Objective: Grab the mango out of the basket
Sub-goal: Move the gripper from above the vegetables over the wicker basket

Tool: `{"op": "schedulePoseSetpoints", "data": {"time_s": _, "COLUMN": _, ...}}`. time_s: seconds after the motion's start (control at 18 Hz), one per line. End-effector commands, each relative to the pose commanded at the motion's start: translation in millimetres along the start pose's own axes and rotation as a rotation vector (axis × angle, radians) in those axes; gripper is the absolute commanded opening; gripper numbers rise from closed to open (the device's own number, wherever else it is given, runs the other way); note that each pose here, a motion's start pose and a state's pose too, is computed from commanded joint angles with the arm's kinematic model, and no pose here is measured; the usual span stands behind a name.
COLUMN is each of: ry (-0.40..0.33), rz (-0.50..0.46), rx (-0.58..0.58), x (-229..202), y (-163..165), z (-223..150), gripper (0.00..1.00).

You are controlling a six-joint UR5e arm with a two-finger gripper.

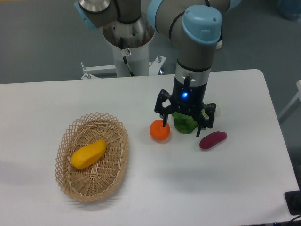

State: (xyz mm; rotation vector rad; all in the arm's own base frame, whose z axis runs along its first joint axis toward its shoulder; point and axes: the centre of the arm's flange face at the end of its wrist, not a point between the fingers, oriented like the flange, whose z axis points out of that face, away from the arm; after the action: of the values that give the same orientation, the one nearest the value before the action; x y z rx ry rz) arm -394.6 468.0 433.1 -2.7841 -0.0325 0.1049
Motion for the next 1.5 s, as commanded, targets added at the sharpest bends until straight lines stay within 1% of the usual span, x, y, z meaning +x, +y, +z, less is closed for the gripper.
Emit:
{"op": "schedulePoseSetpoints", "data": {"time_s": 0.22, "ry": -0.004, "rz": 0.005, "rx": 0.005, "x": 4, "y": 0, "z": 6, "gripper": 1.00}}
{"op": "schedulePoseSetpoints", "data": {"time_s": 0.5, "ry": 0.017, "rz": -0.007, "rx": -0.011, "x": 10, "y": 8, "z": 21, "gripper": 1.00}}
{"op": "schedulePoseSetpoints", "data": {"time_s": 0.61, "ry": 0.030, "rz": -0.009, "rx": -0.021, "x": 14, "y": 12, "z": 31, "gripper": 1.00}}
{"op": "schedulePoseSetpoints", "data": {"time_s": 0.72, "ry": 0.031, "rz": 0.008, "rx": -0.015, "x": 24, "y": 10, "z": 48, "gripper": 1.00}}
{"op": "schedulePoseSetpoints", "data": {"time_s": 0.89, "ry": 0.015, "rz": -0.002, "rx": 0.008, "x": 45, "y": 5, "z": 76, "gripper": 1.00}}
{"op": "schedulePoseSetpoints", "data": {"time_s": 1.0, "ry": 0.009, "rz": -0.047, "rx": 0.007, "x": 56, "y": 4, "z": 95, "gripper": 1.00}}
{"op": "schedulePoseSetpoints", "data": {"time_s": 1.06, "ry": 0.017, "rz": -0.052, "rx": -0.002, "x": 66, "y": 0, "z": 103, "gripper": 1.00}}
{"op": "schedulePoseSetpoints", "data": {"time_s": 1.11, "ry": 0.035, "rz": -0.037, "rx": -0.008, "x": 82, "y": -8, "z": 111, "gripper": 1.00}}
{"op": "schedulePoseSetpoints", "data": {"time_s": 1.28, "ry": 0.053, "rz": -0.038, "rx": -0.005, "x": 119, "y": -26, "z": 117, "gripper": 1.00}}
{"op": "schedulePoseSetpoints", "data": {"time_s": 1.44, "ry": 0.072, "rz": 0.023, "rx": -0.010, "x": 150, "y": -38, "z": 121, "gripper": 1.00}}
{"op": "schedulePoseSetpoints", "data": {"time_s": 1.5, "ry": 0.077, "rz": 0.067, "rx": -0.012, "x": 161, "y": -42, "z": 123, "gripper": 1.00}}
